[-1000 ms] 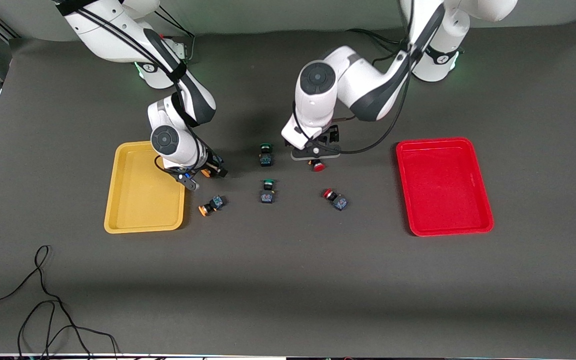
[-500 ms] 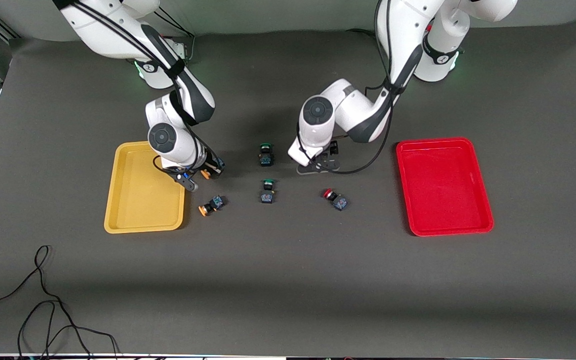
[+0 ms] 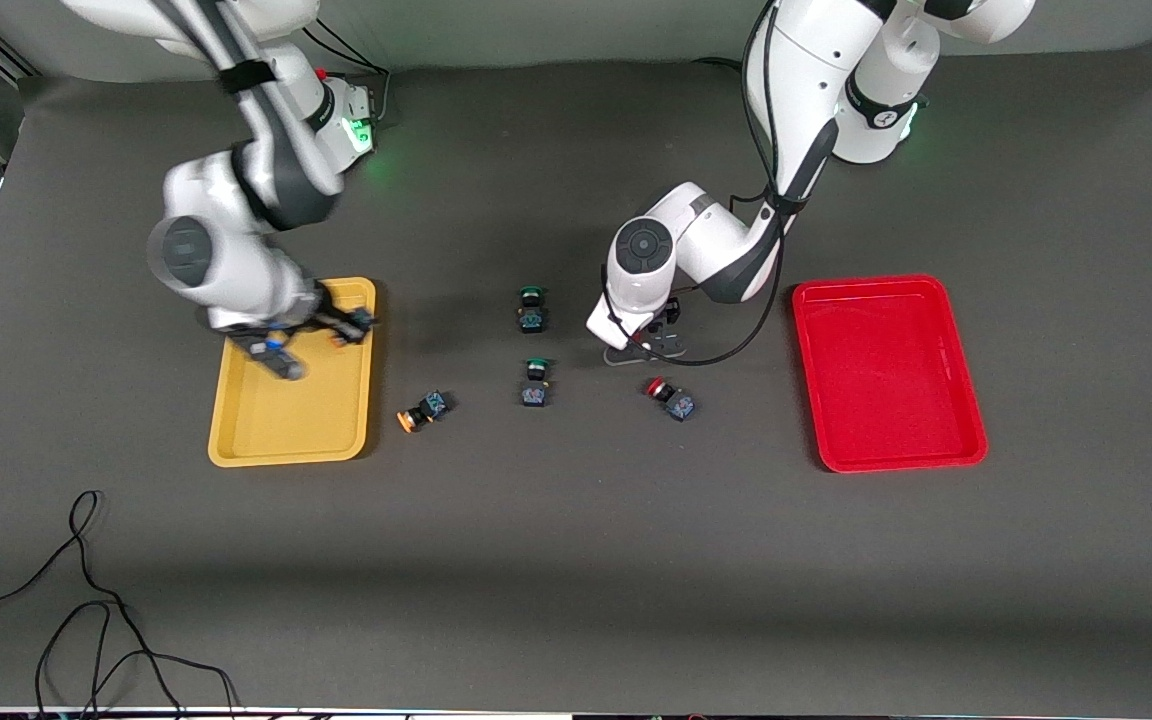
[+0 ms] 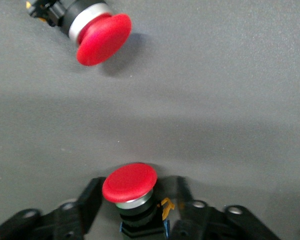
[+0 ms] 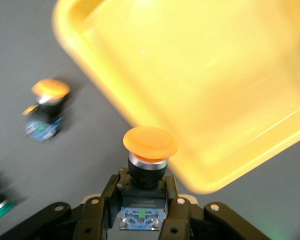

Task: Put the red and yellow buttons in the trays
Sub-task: 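Place the orange button in the yellow tray while the left gripper grasps the red button, then carry the red button to the red tray while the right gripper reaches another orange button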

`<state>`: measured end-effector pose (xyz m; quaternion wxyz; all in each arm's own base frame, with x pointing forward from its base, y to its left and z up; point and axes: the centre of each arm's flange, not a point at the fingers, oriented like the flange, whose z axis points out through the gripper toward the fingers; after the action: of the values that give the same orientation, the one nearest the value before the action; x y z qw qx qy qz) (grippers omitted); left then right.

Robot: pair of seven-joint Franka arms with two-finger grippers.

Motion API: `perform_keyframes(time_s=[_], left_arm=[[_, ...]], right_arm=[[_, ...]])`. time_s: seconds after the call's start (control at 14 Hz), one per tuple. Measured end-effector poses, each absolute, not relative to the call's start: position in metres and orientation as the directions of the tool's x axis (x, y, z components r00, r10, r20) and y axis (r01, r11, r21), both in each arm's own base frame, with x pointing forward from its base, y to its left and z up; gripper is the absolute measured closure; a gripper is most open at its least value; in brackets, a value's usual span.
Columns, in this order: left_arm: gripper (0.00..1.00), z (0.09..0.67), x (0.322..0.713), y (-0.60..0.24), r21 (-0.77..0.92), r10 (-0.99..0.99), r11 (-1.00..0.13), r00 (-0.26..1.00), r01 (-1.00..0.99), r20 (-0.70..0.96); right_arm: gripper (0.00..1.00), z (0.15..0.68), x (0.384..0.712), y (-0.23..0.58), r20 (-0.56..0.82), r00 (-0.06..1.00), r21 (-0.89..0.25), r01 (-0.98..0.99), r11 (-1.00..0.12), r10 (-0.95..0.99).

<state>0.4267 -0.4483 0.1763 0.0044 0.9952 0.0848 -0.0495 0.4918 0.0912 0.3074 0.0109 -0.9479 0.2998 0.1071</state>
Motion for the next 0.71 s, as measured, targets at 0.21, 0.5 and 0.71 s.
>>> perform_keyframes(time_s=[0.21,0.5,0.71], left_arm=[[0.67,0.178,0.433,-0.445,0.001,0.187,-0.982,0.977,0.188,-0.098],[0.67,0.212,0.452,-0.43,-0.023,0.224,-0.975,0.968,0.222,-0.116],[0.67,0.298,0.474,-0.395,-0.008,0.193,-0.981,0.963,0.195,-0.187]], right_arm=[[0.59,0.263,0.474,0.034,-0.264,0.785,0.079,-0.562,-0.823,-0.561],[0.59,0.226,0.464,0.015,-0.284,0.79,0.102,-0.539,-0.836,-0.544],[0.55,0.206,0.465,0.008,-0.266,0.794,0.107,-0.539,-0.835,-0.546]])
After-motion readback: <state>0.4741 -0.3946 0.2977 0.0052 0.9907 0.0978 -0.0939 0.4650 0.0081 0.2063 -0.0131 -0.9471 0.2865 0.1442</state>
